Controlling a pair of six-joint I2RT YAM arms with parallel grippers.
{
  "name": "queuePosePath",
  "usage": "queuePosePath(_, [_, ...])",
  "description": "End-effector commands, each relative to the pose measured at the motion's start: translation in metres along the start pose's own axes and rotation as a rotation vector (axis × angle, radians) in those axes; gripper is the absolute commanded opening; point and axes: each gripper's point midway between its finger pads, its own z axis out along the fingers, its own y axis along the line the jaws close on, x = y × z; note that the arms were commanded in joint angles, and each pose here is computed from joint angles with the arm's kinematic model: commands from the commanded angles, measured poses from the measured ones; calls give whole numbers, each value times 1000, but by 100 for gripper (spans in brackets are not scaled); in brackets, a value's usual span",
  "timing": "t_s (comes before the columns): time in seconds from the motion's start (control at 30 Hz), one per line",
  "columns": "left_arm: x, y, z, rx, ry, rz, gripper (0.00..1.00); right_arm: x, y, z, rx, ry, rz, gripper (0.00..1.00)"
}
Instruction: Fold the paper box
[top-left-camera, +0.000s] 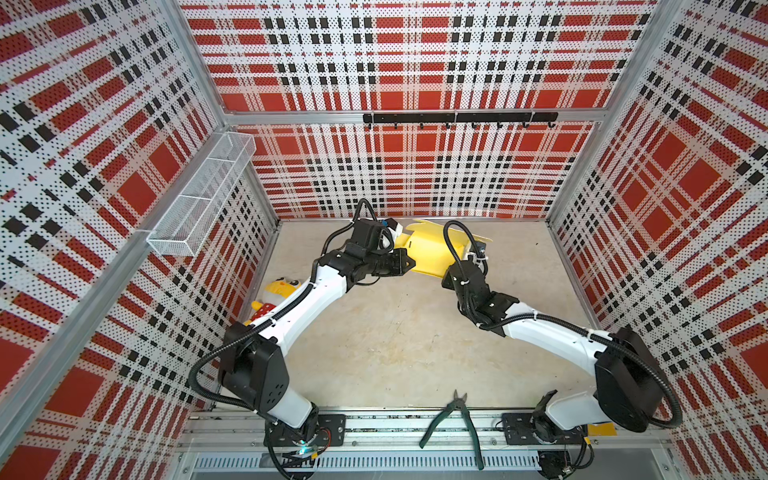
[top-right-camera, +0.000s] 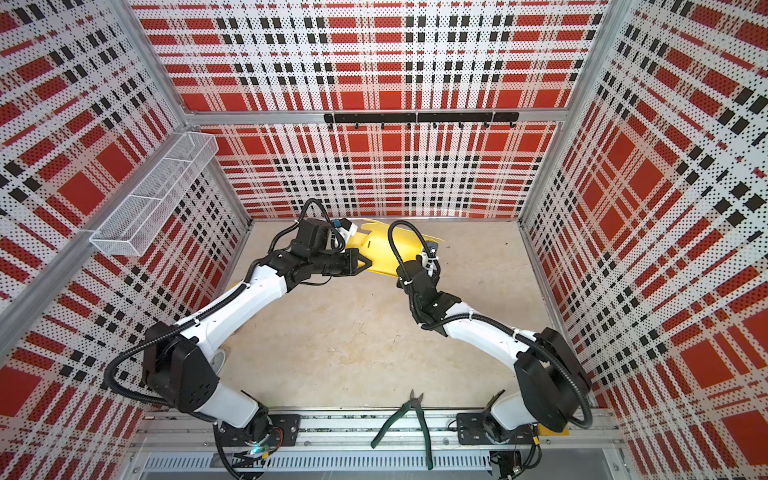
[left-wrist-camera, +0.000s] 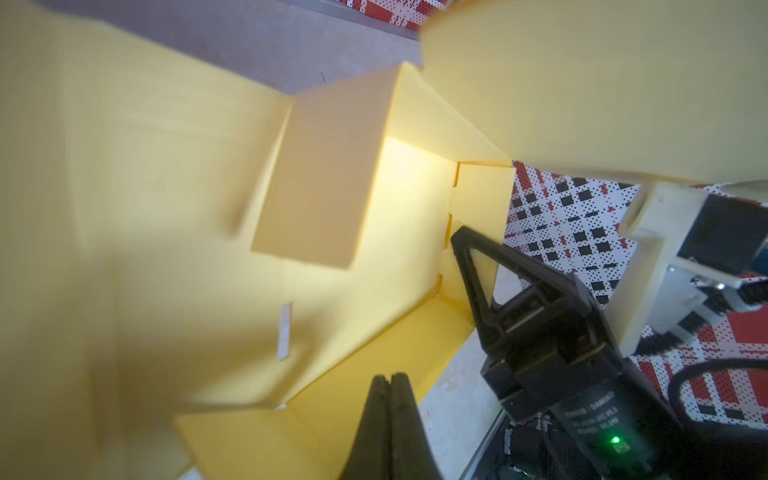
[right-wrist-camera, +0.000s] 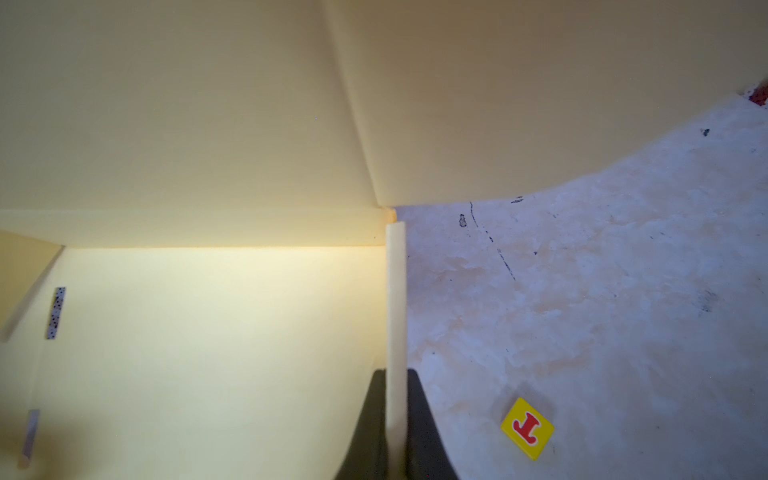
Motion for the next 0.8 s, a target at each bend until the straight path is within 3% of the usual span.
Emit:
queuePosePath(0.0, [-16, -31, -20, 102, -26, 51, 13, -13, -27, -5, 55, -47, 56, 0])
queuePosePath(0.2, [-43, -48, -58, 203, -88, 85, 28, -15, -56, -13, 93, -58, 71, 0])
queuePosePath(0.37, [-56, -8, -71, 135, -146, 8, 38, -20, -54, -15, 42, -60, 73, 0])
queuePosePath(0.57, [-61, 52, -82, 59, -214, -151, 54, -29, -17, -13, -174, -29, 65, 0])
queuePosePath(0.77, [-54, 33, -71, 186, -191, -154, 69, -30, 23, -8, -347, 39, 68, 0])
